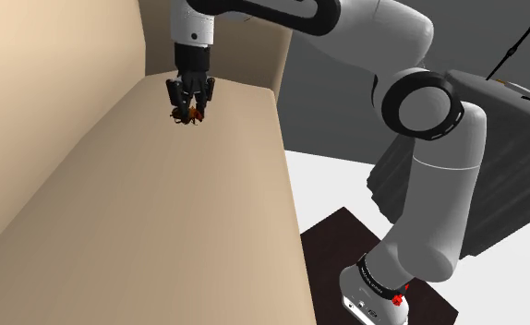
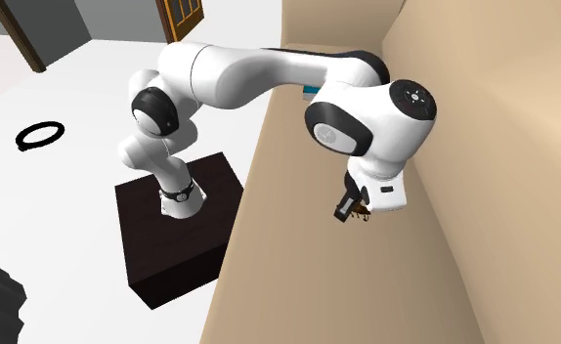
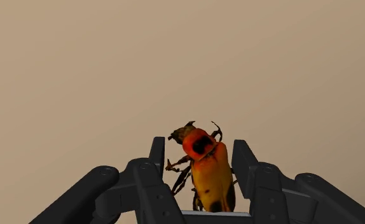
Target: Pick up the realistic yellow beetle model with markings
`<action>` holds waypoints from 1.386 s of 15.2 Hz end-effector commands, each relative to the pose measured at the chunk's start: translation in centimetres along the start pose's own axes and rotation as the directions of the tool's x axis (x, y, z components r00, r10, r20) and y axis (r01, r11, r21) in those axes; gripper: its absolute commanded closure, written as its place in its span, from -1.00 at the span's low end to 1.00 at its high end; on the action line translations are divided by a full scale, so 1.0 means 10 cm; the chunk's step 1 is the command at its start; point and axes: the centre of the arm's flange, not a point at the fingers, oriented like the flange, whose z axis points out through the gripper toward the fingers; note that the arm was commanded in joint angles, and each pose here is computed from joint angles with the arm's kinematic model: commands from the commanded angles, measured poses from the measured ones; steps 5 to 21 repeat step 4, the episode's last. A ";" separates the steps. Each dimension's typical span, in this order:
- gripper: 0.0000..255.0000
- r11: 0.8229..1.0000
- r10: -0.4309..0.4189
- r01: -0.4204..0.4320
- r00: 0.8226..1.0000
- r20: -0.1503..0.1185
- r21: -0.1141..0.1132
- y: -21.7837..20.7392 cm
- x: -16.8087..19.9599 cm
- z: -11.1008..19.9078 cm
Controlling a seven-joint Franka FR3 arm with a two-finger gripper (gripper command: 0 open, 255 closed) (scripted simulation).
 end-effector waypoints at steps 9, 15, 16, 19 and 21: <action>1.00 1.000 0.000 0.000 1.000 0.001 0.000 -0.03 -0.03 -0.16; 1.00 1.000 0.000 0.000 1.000 0.001 0.000 -0.03 -0.03 -0.16; 1.00 1.000 0.000 0.000 1.000 0.001 0.000 -0.03 -0.03 -0.16; 1.00 1.000 0.000 0.000 1.000 0.001 0.000 -0.03 -0.03 -0.16; 1.00 1.000 0.000 0.000 1.000 0.001 0.000 -0.03 -0.03 -0.16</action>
